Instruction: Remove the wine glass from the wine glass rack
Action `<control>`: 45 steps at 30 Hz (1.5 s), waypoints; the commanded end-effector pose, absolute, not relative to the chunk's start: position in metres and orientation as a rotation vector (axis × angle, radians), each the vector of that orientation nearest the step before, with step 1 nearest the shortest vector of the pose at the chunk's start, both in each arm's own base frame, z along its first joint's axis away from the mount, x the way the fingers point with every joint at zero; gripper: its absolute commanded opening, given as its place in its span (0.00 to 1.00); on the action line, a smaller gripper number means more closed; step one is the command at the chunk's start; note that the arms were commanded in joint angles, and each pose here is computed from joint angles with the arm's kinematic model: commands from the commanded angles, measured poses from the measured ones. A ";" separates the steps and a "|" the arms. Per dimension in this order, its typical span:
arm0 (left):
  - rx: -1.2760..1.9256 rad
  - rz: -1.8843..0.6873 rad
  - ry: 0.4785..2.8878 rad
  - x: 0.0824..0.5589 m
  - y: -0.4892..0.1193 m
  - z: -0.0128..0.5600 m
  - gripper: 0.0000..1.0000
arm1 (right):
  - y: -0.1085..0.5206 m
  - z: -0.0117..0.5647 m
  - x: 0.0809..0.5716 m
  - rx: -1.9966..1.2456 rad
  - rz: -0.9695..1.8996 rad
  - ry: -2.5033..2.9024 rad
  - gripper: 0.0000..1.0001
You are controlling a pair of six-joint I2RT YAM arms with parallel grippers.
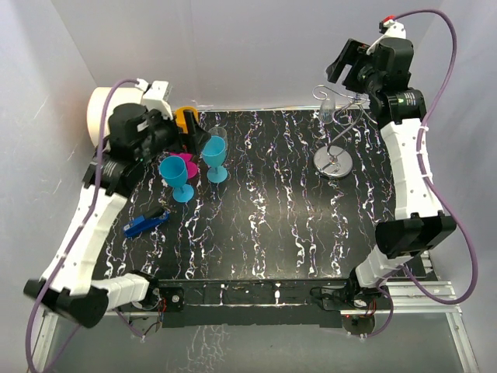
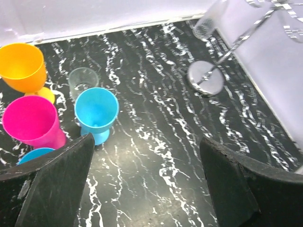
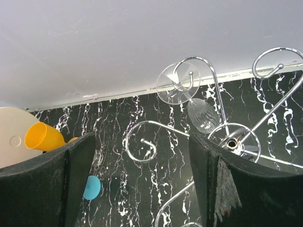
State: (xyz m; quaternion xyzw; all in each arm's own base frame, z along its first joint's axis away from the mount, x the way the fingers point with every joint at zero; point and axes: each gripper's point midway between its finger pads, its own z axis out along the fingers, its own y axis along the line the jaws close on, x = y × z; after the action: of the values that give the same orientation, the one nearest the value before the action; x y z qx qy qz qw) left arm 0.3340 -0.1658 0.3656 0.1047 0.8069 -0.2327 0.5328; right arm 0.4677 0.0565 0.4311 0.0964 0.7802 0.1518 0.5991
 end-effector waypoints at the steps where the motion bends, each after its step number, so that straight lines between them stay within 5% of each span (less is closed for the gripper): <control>1: 0.274 -0.703 1.843 0.293 -0.171 0.389 0.92 | 0.043 0.458 0.475 0.231 0.303 1.739 0.76; 24: 0.233 -0.867 1.864 0.253 -0.177 0.377 0.91 | 0.013 0.404 0.539 0.200 0.305 1.874 0.47; 30: 0.228 -0.877 1.872 0.254 -0.178 0.375 0.91 | 0.013 0.411 0.538 0.184 0.306 1.855 0.47; 39: 0.232 -0.915 1.875 0.253 -0.183 0.375 0.91 | 0.011 0.440 0.524 0.158 0.285 1.798 0.60; 45: 0.234 -0.921 1.887 0.251 -0.184 0.371 0.91 | 0.011 0.449 0.516 0.093 0.228 1.776 0.55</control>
State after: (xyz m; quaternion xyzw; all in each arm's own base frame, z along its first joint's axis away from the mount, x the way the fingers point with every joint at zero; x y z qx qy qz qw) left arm 0.2564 -0.1819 0.3660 0.0897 0.7855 -0.3660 0.4909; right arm 0.5362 0.0098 0.3983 0.0746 0.8091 0.1174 0.5710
